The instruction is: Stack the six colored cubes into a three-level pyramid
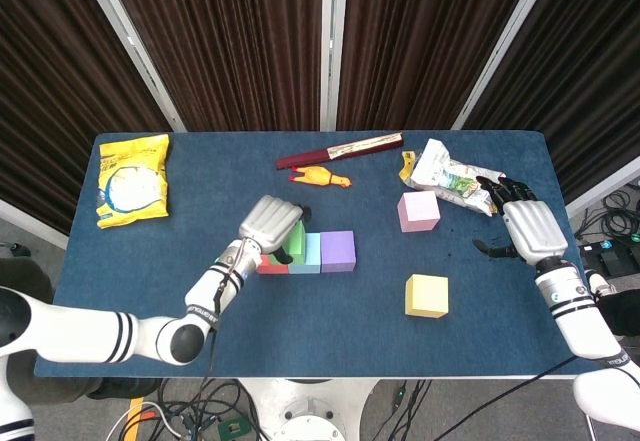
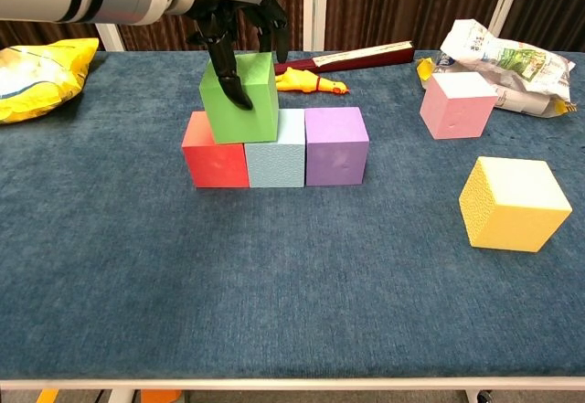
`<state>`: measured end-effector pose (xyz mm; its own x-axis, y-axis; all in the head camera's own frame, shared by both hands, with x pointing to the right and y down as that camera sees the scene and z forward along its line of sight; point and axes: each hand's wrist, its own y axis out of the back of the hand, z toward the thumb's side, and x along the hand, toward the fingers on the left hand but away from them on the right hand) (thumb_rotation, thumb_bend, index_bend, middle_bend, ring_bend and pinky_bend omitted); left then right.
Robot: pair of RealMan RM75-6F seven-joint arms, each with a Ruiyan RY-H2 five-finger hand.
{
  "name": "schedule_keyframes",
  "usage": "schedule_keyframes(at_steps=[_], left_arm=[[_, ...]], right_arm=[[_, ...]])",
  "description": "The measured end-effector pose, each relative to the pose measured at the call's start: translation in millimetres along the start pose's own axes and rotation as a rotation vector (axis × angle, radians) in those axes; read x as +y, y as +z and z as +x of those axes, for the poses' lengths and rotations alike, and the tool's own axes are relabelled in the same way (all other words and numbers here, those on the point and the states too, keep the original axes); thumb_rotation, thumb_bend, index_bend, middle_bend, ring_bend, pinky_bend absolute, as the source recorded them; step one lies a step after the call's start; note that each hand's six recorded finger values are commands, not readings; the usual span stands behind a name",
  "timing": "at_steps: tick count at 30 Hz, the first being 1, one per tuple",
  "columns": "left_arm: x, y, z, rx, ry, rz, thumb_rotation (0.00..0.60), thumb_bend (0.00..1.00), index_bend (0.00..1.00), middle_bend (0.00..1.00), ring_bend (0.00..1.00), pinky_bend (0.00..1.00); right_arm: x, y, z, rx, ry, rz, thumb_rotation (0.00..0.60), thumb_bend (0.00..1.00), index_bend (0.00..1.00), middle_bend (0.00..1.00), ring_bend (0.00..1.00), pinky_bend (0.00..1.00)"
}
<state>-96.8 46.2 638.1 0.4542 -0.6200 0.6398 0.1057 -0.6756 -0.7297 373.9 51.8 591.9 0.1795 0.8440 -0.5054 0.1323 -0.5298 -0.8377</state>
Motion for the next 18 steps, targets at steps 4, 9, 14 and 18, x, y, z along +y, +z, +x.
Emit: schedule_keyframes(at_steps=[4,9,14,18], left_arm=[[-0.9,1.2,-0.3,-0.001,-0.001,0.006,0.6,0.0,0.29,0.33,0.84,0.8],[-1.1,1.3,-0.5,0.004,0.004,0.006,0.6,0.0,0.27,0.32,0.84,0.8],[-2.6,1.4,-0.8,0.013,0.003,0.005,0.6,0.0,0.27,0.33,0.84,0.8],[-4.3,3.4,-1.7,0.015,0.0,0.006,0.6,0.0,0.27,0.34,0.84,0.8]], right_arm=[[0.3,-0.4,0.3,-0.001,-0.002,0.0,0.6,0.15,0.0,0.16,0.05,0.09],[0.0,-0.5,0.2,0.0,-0.001,-0.001,0.6,0.15,0.0,0.16,0.05,0.09],[-0.3,-1.2,0.4,-0.002,0.0,-0.001,0.6,0.15,0.0,0.16,0.05,0.09],[0.1,-1.6,0.4,-0.002,-0.002,-0.003,0.6,0.15,0.0,0.16,0.05,0.09]])
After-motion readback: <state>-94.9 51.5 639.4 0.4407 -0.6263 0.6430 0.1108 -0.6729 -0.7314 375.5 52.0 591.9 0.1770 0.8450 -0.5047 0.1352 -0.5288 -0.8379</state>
